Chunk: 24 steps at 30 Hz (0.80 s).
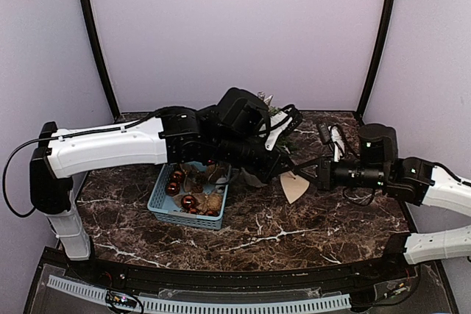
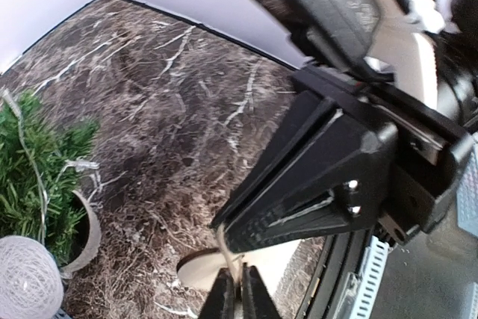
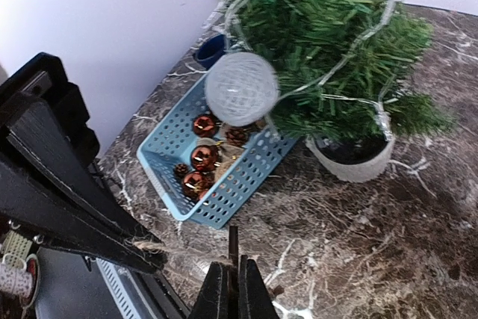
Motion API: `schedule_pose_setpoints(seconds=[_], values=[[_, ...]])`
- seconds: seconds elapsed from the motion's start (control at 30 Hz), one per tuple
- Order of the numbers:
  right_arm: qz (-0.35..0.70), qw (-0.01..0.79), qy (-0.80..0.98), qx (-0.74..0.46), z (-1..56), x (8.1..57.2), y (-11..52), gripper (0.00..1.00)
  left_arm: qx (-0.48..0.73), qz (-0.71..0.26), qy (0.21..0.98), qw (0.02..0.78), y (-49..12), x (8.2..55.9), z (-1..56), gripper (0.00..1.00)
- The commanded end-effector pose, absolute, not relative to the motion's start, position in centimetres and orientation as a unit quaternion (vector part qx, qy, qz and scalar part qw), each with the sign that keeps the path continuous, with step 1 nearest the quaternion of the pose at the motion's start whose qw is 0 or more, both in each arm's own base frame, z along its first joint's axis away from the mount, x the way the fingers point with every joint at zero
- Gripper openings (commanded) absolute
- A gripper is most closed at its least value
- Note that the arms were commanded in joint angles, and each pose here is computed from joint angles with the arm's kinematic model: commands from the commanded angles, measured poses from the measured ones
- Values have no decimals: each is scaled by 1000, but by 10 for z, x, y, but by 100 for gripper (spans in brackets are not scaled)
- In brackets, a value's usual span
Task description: Decorate the small christmas tree
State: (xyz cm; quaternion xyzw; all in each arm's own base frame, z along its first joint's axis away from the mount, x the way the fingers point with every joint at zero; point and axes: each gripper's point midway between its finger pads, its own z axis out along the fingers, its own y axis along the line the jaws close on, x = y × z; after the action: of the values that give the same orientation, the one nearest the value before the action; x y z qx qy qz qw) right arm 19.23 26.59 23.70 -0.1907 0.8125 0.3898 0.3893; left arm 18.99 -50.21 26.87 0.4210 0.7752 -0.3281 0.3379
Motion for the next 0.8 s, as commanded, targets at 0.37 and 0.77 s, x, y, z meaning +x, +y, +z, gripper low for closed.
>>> schedule_pose_setpoints(seconds=[0.37,0.77], values=[[282,390,874,-70,217,252,216,0,371,-279,786,409,-475,214,306,44],[265,359,892,-68,190,301,210,0,315,-309,784,436,-435,219,346,49]])
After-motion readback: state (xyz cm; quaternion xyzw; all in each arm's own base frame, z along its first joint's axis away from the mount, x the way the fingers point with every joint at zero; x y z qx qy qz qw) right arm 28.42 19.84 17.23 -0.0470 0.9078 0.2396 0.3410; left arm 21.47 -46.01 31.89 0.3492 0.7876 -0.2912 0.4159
